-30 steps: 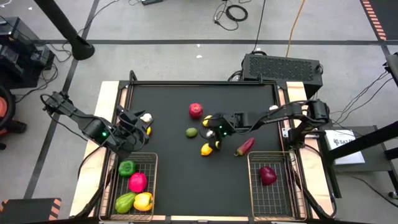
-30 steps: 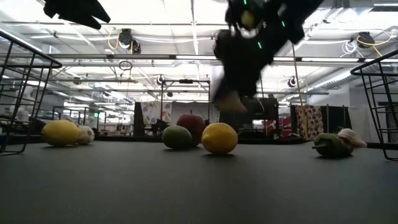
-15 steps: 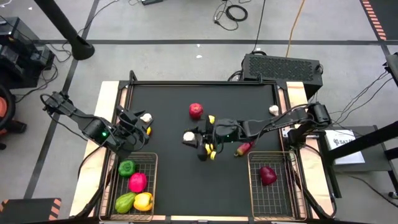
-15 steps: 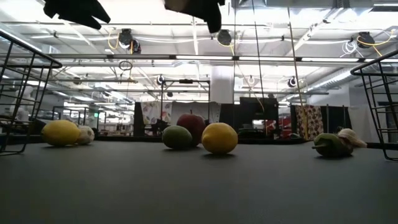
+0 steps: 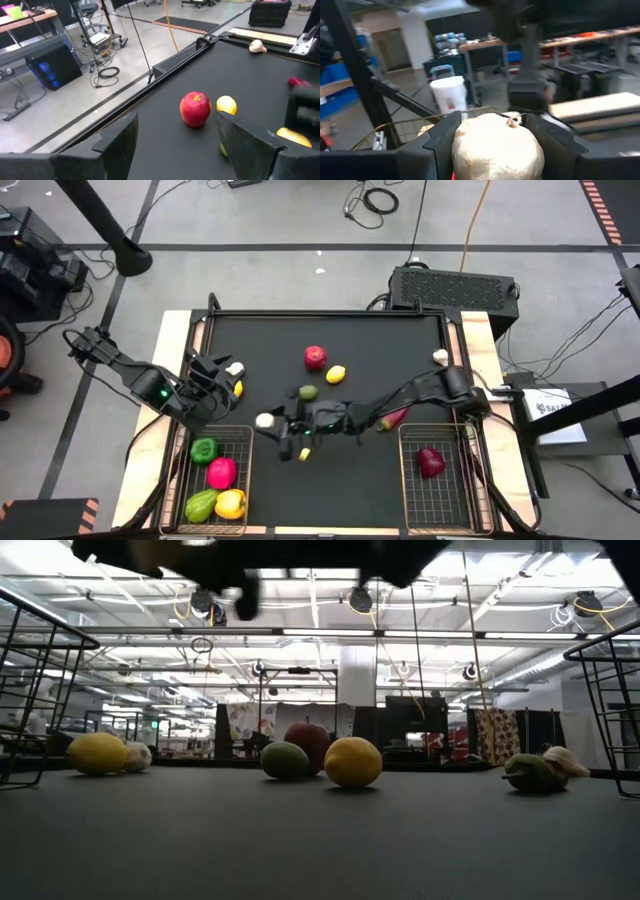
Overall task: Sort produce into baskets
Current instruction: Put the middle garlic into the left gold wire basket, then put the bottom lemon into the right gold wire basket
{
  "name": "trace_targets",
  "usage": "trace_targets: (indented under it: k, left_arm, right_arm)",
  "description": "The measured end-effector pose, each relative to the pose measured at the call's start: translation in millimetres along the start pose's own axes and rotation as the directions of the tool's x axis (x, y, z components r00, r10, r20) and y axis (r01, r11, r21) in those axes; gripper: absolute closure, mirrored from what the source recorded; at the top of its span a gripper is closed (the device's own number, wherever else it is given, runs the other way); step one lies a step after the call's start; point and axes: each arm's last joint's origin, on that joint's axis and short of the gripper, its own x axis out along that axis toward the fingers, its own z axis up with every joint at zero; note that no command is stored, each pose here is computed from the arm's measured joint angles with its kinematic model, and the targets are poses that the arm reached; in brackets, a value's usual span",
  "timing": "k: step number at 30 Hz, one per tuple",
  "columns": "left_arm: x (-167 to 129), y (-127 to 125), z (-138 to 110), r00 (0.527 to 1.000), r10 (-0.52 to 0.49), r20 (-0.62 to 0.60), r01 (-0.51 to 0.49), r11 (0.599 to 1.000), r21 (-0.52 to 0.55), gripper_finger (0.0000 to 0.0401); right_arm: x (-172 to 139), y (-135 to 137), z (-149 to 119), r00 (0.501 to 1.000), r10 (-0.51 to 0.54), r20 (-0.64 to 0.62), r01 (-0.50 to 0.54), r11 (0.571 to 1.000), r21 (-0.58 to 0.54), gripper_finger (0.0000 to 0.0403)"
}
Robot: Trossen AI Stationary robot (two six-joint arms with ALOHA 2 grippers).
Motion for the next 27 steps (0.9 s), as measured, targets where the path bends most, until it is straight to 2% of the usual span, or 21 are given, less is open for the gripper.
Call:
trace_targets:
  k: [4,10,13,19,21,24,27]
  left_arm:
    - [0,0,0,1.000,0.000,0.000,0.000,1.000,0.004,0.0127]
    - [0,0,0,1.000,0.001,-0.001,-0.001,1.000,0.007,0.0127]
    - [0,0,0,1.000,0.001,-0.001,-0.001,1.000,0.010,0.0127]
    - [0,0,0,1.000,0.000,-0.003,0.000,1.000,0.010,0.0127]
    - [0,0,0,1.000,-0.004,-0.006,0.004,1.000,0.007,0.0127]
    - [0,-1,1,1.000,-0.007,-0.004,0.007,1.000,-0.001,0.0127]
    - [0,-2,2,1.000,-0.015,0.000,0.015,1.000,-0.013,0.0127]
  right_arm:
    - [33,7,-14,0.997,0.081,-0.012,-0.081,0.996,-0.022,0.0195]
    - [65,11,-32,0.990,0.133,-0.055,-0.134,0.991,-0.023,0.0186]
    - [74,12,-38,0.985,0.165,-0.047,-0.166,0.986,-0.017,0.0168]
    - [81,11,-44,0.974,0.180,-0.136,-0.186,0.982,-0.027,0.0115]
    - [80,11,-40,0.969,0.177,-0.171,-0.185,0.982,-0.032,0.0098]
    - [74,14,-25,0.939,0.229,-0.256,-0.244,0.969,-0.028,0.0082]
    - [56,22,16,0.877,0.256,-0.407,-0.303,0.951,-0.054,0.0079]
